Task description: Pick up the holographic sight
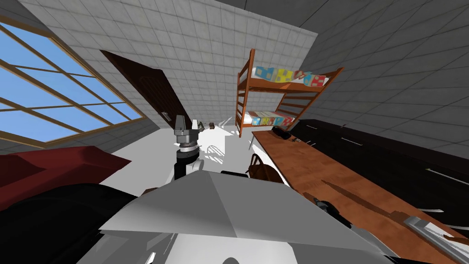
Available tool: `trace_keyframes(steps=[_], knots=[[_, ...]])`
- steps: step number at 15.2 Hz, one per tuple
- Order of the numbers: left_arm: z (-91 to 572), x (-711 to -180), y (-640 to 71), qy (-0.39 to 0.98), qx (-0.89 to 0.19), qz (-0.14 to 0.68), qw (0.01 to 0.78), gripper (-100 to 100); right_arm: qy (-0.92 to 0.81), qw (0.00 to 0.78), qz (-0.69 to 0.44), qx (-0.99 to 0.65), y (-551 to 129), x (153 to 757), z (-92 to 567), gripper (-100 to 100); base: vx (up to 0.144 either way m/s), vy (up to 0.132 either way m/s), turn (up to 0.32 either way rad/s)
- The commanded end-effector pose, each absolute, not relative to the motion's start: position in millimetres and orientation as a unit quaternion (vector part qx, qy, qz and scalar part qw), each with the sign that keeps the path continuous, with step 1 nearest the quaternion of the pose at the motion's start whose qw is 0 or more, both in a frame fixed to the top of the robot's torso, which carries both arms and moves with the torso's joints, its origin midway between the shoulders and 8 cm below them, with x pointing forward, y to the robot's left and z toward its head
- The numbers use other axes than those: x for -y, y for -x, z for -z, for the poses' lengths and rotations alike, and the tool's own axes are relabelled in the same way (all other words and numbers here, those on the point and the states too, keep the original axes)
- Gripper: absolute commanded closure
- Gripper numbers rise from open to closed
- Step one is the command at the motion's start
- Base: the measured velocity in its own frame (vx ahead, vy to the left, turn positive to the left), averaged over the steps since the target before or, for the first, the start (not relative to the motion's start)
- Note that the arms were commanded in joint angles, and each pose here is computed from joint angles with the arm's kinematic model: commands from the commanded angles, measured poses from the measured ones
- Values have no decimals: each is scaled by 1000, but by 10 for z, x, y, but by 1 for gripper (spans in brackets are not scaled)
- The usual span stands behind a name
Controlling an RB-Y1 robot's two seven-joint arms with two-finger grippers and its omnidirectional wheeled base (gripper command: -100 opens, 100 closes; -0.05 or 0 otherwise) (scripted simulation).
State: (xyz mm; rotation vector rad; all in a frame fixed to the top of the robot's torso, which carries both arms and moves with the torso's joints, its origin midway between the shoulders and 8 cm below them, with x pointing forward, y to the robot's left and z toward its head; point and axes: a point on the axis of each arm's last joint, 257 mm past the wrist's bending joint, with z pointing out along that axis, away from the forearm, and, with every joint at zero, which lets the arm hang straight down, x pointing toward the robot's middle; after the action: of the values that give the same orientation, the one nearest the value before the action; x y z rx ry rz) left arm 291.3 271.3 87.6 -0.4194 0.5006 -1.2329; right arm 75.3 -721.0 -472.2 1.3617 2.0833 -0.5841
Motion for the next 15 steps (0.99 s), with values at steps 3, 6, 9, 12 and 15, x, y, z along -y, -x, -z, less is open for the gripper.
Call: trace_keyframes(steps=[3,6,9,12,15], knots=[[-876,-2712,-2914,193,-230,568,766,0,-510,261,242,-783,-454,7270,4778,-100,47,-2,19],[-876,-2712,-2914,193,-230,568,766,0,-512,268,238,-781,-530,7260,4814,-100,2,-1,19],[-876,-2712,-2914,193,-230,568,766,0,-513,269,237,-780,-545,7243,4880,-100,-10,-2,32],[-876,-2712,-2914,193,-230,568,766,0,-513,269,237,-780,-543,7243,4880,100,-7,-1,21],[-876,-2712,-2914,193,-230,568,766,0,-514,270,236,-779,-553,7241,4880,100,1,1,1]])
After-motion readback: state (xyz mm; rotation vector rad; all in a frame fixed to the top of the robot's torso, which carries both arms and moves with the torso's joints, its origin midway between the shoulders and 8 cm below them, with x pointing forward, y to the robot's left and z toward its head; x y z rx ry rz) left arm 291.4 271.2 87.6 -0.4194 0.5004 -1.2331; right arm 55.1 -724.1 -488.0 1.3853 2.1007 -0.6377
